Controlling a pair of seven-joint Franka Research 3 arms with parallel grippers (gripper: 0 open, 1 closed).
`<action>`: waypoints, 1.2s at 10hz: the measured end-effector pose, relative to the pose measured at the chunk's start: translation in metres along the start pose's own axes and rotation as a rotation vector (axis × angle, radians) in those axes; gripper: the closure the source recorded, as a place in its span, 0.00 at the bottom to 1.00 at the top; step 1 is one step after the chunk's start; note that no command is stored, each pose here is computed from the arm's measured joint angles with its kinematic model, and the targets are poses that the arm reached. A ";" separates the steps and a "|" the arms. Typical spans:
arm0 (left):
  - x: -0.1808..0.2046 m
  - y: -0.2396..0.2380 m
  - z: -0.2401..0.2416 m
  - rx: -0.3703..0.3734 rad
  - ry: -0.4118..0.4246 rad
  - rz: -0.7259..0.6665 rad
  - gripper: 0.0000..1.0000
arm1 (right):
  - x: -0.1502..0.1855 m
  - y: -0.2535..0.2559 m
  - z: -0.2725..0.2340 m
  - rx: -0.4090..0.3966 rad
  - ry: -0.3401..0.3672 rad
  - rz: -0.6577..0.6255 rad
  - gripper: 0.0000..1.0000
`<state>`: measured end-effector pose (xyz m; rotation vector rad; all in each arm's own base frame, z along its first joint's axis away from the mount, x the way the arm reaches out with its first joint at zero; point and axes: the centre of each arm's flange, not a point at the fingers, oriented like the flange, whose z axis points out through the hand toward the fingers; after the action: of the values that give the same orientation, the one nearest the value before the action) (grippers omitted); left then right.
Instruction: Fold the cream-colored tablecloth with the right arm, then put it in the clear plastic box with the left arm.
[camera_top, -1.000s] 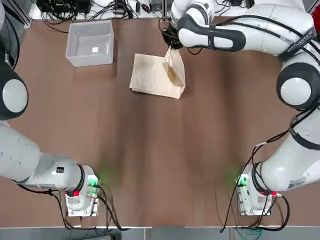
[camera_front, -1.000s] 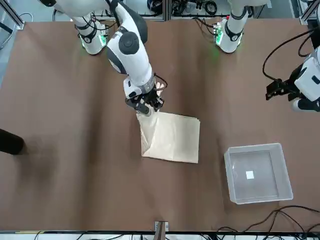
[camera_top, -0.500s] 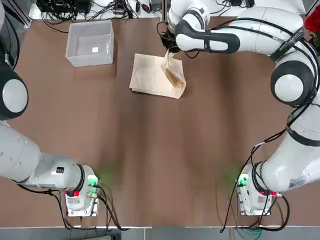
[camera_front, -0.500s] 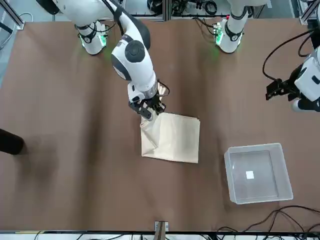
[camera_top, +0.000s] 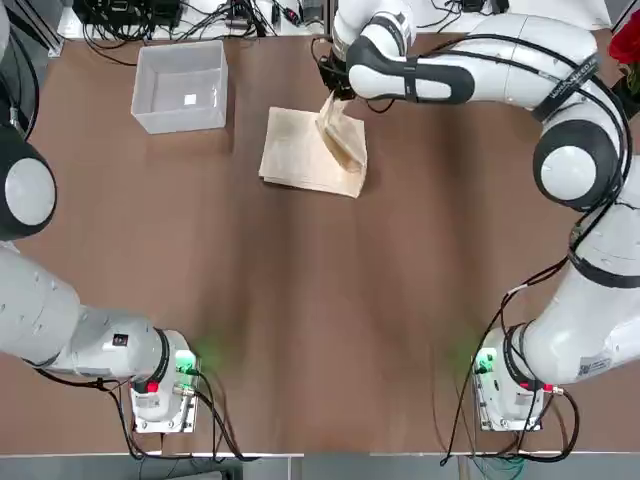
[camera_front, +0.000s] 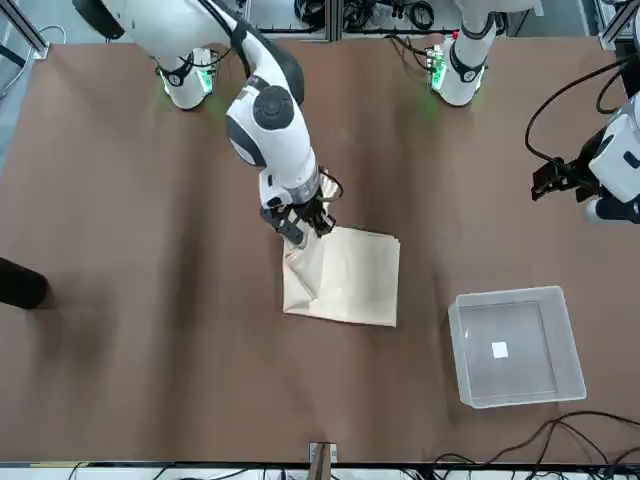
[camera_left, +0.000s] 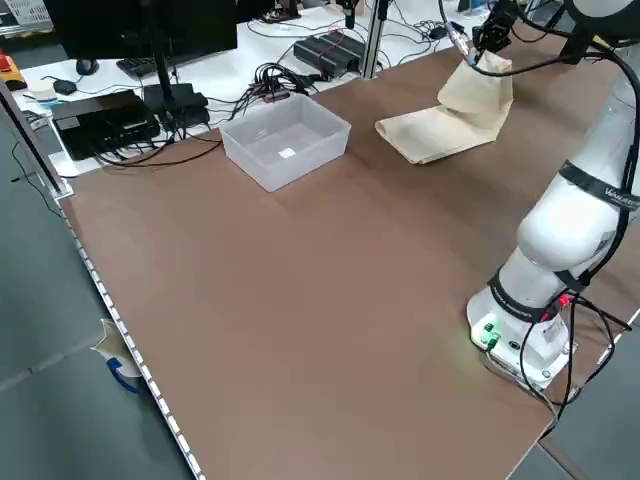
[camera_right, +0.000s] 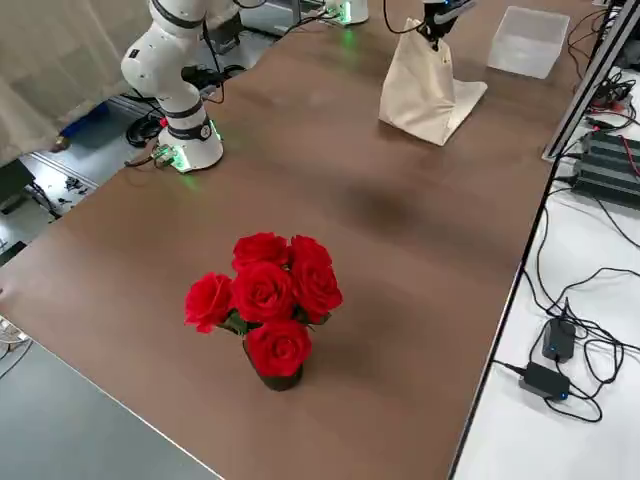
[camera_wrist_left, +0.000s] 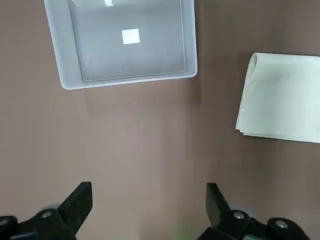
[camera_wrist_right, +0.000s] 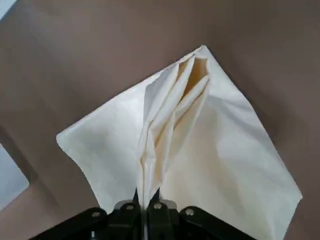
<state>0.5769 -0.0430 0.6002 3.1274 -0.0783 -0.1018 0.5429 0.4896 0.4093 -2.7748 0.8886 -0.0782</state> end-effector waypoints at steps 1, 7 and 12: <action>0.000 0.000 0.000 0.000 0.000 0.000 0.00 | 0.002 -0.001 0.002 0.001 0.003 0.006 0.96; 0.000 0.000 0.000 0.000 0.000 0.000 0.00 | -0.002 -0.002 0.023 -0.016 0.037 0.046 0.96; 0.000 0.000 0.000 0.000 0.000 0.000 0.00 | -0.015 -0.004 0.029 -0.023 0.046 0.048 0.96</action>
<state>0.5770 -0.0430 0.6002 3.1274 -0.0782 -0.1018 0.5361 0.5070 0.3821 -2.7815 0.9734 -0.1254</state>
